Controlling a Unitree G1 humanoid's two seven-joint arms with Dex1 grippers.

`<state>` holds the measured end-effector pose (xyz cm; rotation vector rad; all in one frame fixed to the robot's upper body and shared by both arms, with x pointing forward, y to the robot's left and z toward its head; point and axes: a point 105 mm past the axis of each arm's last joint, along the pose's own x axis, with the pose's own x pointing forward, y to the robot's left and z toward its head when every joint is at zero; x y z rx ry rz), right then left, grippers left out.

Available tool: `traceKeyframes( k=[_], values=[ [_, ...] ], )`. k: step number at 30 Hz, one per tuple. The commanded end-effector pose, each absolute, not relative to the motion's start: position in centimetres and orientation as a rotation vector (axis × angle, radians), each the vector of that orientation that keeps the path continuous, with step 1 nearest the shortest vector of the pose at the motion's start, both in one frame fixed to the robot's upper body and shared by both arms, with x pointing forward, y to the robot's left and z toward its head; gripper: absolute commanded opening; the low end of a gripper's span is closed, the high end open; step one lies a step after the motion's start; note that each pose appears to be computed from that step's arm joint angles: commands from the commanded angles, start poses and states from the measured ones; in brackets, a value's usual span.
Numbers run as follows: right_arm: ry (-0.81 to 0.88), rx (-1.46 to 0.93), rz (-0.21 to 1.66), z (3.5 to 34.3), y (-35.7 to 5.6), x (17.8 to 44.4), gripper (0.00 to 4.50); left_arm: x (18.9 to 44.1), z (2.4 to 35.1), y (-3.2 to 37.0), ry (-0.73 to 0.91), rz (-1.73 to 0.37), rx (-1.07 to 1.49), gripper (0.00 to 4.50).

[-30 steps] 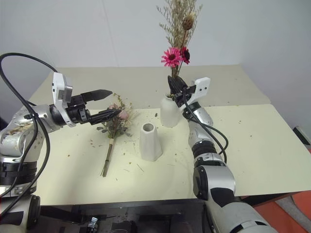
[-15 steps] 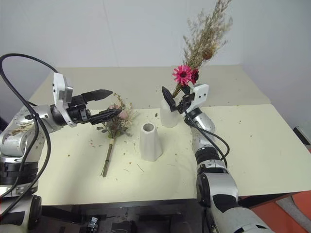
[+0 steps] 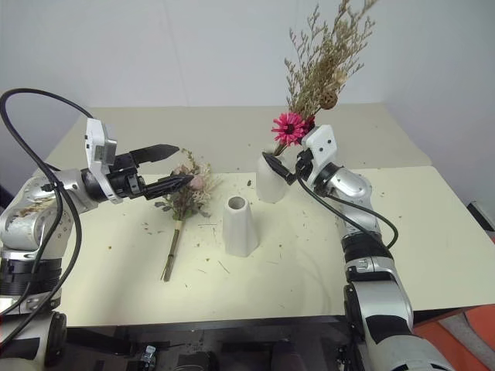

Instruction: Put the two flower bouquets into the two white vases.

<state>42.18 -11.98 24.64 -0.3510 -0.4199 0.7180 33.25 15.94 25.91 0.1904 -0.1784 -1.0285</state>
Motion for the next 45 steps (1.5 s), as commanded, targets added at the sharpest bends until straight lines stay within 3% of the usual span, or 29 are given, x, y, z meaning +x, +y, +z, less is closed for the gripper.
traceKeyframes(
  k=[1, 8, 15, 31, 36, 45],
  values=[
    [-0.512, -0.403, 0.715, 28.1, -11.5, 41.7, 4.47, 32.8, 26.5, 15.8, -0.218, -1.030, 0.212, 4.50],
    [-0.547, -0.432, 0.680, 29.4, -11.6, 41.9, 4.47, 32.8, 26.4, 15.7, -0.216, -1.028, 0.210, 4.50],
    [-0.335, -0.663, 0.744, 25.6, -14.2, 41.6, 4.47, 32.9, 26.1, 15.6, -0.201, -1.037, 0.200, 4.50],
    [-0.225, -0.692, 0.812, 25.2, -16.9, 39.2, 4.47, 32.6, 26.1, 16.1, -0.183, -1.025, 0.192, 4.50],
    [-0.222, -0.593, 0.793, 26.7, -18.8, 37.6, 4.47, 32.4, 25.2, 17.2, -0.079, -0.856, 0.203, 4.50],
    [-0.072, -0.502, 0.898, 28.3, -19.5, 32.9, 4.47, 33.0, 22.8, 17.0, 0.294, -0.336, 0.139, 4.50]
  ],
)
